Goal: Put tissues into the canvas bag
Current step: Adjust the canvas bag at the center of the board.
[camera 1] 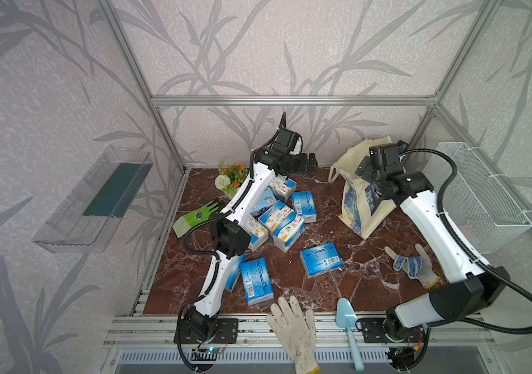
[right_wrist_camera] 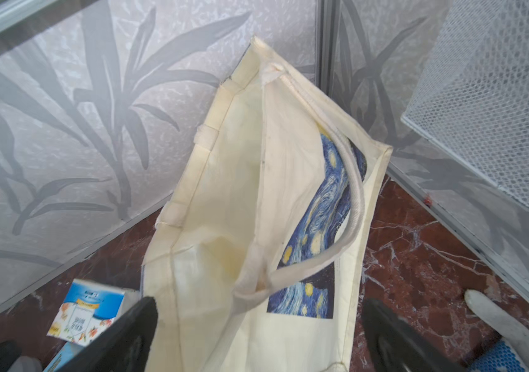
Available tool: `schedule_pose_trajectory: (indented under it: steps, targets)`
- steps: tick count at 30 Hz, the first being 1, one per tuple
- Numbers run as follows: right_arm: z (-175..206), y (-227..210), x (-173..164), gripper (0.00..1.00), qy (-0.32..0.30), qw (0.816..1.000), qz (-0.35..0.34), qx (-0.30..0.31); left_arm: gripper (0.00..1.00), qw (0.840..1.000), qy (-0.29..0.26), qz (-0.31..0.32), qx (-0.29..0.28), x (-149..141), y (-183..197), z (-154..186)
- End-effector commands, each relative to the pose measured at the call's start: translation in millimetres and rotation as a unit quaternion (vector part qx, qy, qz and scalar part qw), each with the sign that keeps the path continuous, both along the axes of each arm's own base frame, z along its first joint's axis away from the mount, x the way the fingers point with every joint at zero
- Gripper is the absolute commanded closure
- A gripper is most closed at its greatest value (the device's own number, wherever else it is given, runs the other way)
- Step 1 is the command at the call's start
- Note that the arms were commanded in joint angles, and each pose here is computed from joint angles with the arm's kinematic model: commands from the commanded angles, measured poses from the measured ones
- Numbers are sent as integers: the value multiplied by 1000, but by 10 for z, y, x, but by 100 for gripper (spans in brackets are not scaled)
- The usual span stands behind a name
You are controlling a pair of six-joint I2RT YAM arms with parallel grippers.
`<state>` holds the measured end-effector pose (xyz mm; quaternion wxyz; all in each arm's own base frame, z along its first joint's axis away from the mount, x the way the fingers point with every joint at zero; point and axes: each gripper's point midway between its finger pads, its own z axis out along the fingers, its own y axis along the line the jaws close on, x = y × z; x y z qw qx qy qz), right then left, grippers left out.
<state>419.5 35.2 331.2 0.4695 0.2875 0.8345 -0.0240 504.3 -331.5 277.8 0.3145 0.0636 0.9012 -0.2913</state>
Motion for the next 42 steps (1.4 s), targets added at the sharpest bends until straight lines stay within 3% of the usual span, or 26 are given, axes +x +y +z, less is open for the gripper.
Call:
schedule_pose_trajectory:
  steps: [1, 5, 11, 18, 26, 28, 42]
  targets:
    - [-74, -135, 37, 1, 31, 999, -20, -39, 1, 1000, 10, -20, -1, -203, 2, 127]
    - [-279, -254, 116, 0, 55, 998, -22, -6, 1, 998, 12, -57, -10, -328, -57, 175]
    - [-378, -306, 4, 15, 66, 998, 11, -17, 1, 996, 25, -83, 7, -460, -28, 116]
    - [-555, -341, -150, 59, 76, 996, 41, 21, 1, 997, 29, -69, 13, -462, 40, 119]
    - [-452, -93, -230, 77, 52, 989, 133, 35, 1, 998, 8, -67, 10, -308, -19, 73]
    - [-419, -41, -238, 86, 48, 986, 156, 30, 1, 998, 5, -66, 6, -219, -58, 3]
    - [-364, 319, -170, 92, 6, 952, 296, 71, 1, 995, 101, -14, -11, -53, -140, -698]
